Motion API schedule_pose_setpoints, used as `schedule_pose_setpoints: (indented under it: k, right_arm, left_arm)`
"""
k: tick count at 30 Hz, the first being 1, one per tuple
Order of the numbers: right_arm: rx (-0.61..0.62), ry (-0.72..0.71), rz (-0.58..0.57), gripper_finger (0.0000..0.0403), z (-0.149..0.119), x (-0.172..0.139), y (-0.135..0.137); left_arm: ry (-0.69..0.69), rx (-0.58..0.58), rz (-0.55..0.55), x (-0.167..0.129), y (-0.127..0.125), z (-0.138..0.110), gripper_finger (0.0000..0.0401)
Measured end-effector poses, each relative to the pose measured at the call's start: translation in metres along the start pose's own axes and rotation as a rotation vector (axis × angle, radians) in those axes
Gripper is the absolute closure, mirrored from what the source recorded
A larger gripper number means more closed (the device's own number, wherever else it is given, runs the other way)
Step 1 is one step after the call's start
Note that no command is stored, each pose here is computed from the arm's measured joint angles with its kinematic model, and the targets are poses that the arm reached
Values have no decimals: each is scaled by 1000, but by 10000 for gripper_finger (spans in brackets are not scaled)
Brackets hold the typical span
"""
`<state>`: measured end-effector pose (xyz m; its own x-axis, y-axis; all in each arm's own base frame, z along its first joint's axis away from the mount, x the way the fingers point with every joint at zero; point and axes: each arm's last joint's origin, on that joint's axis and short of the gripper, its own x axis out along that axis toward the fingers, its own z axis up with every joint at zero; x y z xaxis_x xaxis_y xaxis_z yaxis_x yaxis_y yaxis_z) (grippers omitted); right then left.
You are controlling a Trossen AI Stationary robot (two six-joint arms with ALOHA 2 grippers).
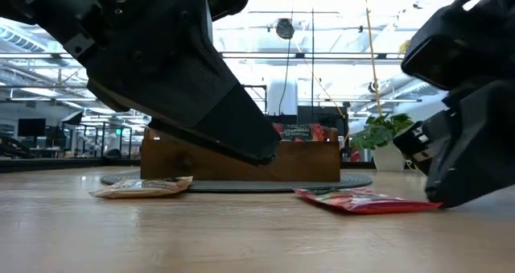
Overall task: Pick & Place Tea
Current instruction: Put the top red tea bag into the right section of the wooden organizer
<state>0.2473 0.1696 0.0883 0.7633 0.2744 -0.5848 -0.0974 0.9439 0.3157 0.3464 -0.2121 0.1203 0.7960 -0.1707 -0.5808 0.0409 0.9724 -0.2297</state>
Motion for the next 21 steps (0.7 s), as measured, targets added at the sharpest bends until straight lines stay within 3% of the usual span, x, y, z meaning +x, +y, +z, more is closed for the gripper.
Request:
schedule_pose_setpoints:
  k: [11, 17, 21]
  right_arm:
    - [-102, -74, 15, 403, 17, 5, 4]
    - [-217, -101, -8, 403, 21, 1, 16]
    - [-207, -10, -74, 403, 16, -4, 13]
  left_arm:
    - [-40, -21, 39, 4, 7, 5, 299]
    - [-32, -16, 36, 6, 8, 2, 300]
    - [-31, -11, 31, 6, 7, 2, 300]
